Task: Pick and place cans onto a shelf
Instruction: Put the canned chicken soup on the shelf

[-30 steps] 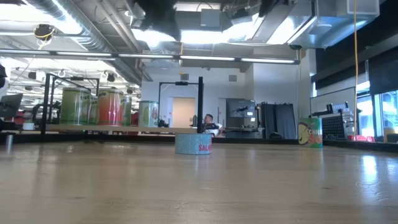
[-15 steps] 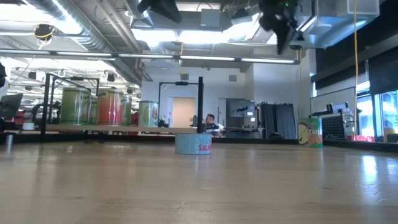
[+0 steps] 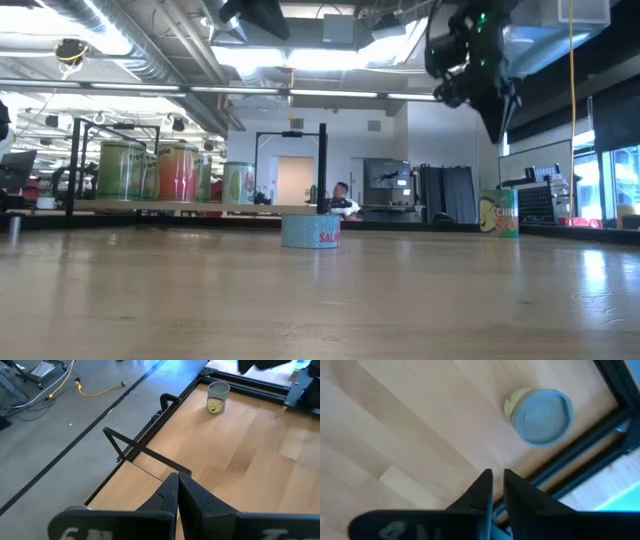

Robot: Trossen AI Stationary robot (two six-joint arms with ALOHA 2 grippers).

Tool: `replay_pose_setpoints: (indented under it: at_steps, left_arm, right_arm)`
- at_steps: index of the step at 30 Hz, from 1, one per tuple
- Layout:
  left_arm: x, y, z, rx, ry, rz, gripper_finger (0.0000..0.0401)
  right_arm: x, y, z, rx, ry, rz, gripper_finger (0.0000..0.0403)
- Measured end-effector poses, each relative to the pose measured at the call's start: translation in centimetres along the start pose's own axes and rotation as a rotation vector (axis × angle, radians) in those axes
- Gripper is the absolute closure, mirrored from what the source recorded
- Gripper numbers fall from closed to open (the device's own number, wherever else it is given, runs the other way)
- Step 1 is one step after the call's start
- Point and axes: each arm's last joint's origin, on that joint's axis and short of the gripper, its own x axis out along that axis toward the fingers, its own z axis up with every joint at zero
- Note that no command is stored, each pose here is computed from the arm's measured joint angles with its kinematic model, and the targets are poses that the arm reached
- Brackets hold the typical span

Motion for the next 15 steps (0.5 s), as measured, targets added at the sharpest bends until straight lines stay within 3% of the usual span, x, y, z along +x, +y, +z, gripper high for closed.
replay_pose_setpoints:
  at_steps: [7,12,15]
  left_arm:
    - [0.0,0.1,0.0,0.025,0.0,0.002,0.0401]
    - [0.0,0.1,0.0,0.025,0.0,0.0,0.0401]
    - [0.0,0.1,0.0,0.025,0.0,0.0,0.0401]
  right_arm:
    - [3.3,0.2,1.4,0.001,-0.031,0.011,0.0317]
    - [5.0,-0.2,1.8,0.007,0.005,-0.095,0.0312]
    - [5.8,-0.6,2.3,0.024,-0.007,-0.098,0.0311]
